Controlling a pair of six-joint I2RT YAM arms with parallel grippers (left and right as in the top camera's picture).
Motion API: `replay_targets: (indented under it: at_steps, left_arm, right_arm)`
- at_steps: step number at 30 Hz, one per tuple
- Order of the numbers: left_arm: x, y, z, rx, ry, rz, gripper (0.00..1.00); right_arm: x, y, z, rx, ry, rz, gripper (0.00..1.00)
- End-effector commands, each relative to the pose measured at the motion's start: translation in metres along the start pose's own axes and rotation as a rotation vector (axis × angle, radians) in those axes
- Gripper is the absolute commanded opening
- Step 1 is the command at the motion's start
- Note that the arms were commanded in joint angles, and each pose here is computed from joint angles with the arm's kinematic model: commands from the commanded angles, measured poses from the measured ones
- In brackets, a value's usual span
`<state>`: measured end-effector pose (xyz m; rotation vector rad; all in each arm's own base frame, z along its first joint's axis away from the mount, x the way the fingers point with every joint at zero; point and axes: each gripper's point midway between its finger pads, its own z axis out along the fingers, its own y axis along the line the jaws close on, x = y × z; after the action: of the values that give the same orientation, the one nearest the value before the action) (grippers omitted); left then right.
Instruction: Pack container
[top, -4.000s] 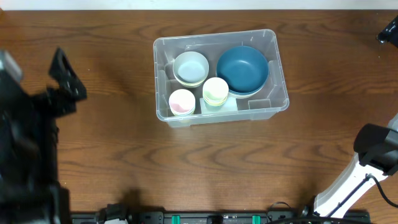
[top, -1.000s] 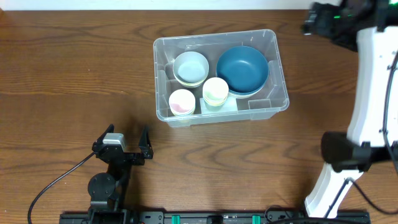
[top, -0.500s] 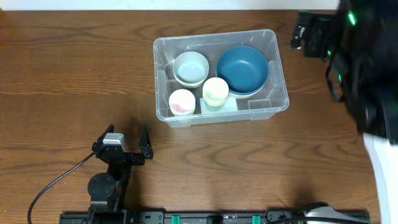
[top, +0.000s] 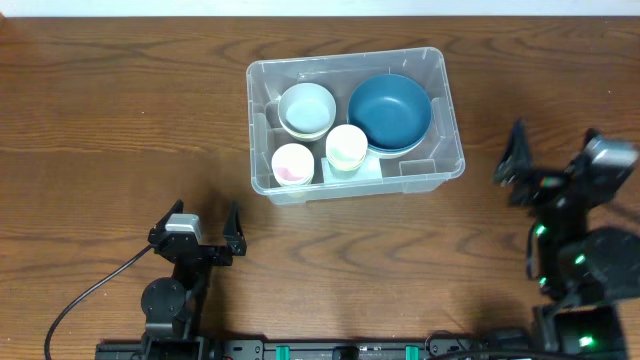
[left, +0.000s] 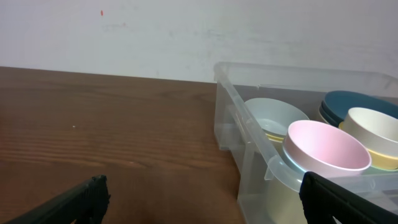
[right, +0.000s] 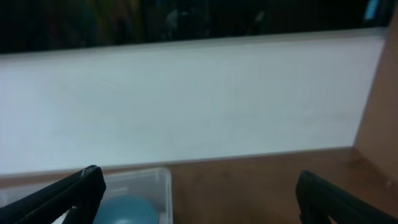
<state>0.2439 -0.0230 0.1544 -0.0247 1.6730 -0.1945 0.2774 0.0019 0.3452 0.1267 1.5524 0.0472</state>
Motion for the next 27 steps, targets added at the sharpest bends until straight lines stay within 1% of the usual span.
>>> replay_targets:
  at_steps: [1, 4, 7, 13, 19, 24, 27]
  left_arm:
    - [0.016, 0.0, 0.001, 0.003, 0.048, 0.014, 0.98]
    - [0.016, 0.0, 0.001, 0.003, 0.048, 0.014, 0.98]
    - [0.016, 0.0, 0.001, 0.003, 0.048, 0.014, 0.98]
    - [0.016, 0.0, 0.001, 0.003, 0.048, 0.014, 0.98]
    - [0.016, 0.0, 0.001, 0.003, 0.048, 0.014, 0.98]
    - [0.016, 0.0, 0.001, 0.003, 0.048, 0.014, 0.98]
    - [0.016, 0.0, 0.001, 0.003, 0.048, 0.014, 0.98]
  right_arm:
    - [0.048, 0.0, -0.01, -0.043, 0.043, -0.027, 0.99]
    - [0.086, -0.002, -0.018, -0.056, 0.066, -0.055, 0.99]
    - [0.116, 0.008, -0.024, -0.142, 0.059, -0.158, 0.99]
    - [0.149, 0.006, -0.03, -0.155, 0.06, -0.183, 0.99]
    - [0.189, 0.0, -0.03, -0.149, 0.132, -0.187, 0.99]
    - [0.21, -0.003, -0.034, -0.145, 0.192, -0.191, 0.99]
    - [0.204, -0.004, -0.034, -0.137, 0.166, -0.191, 0.99]
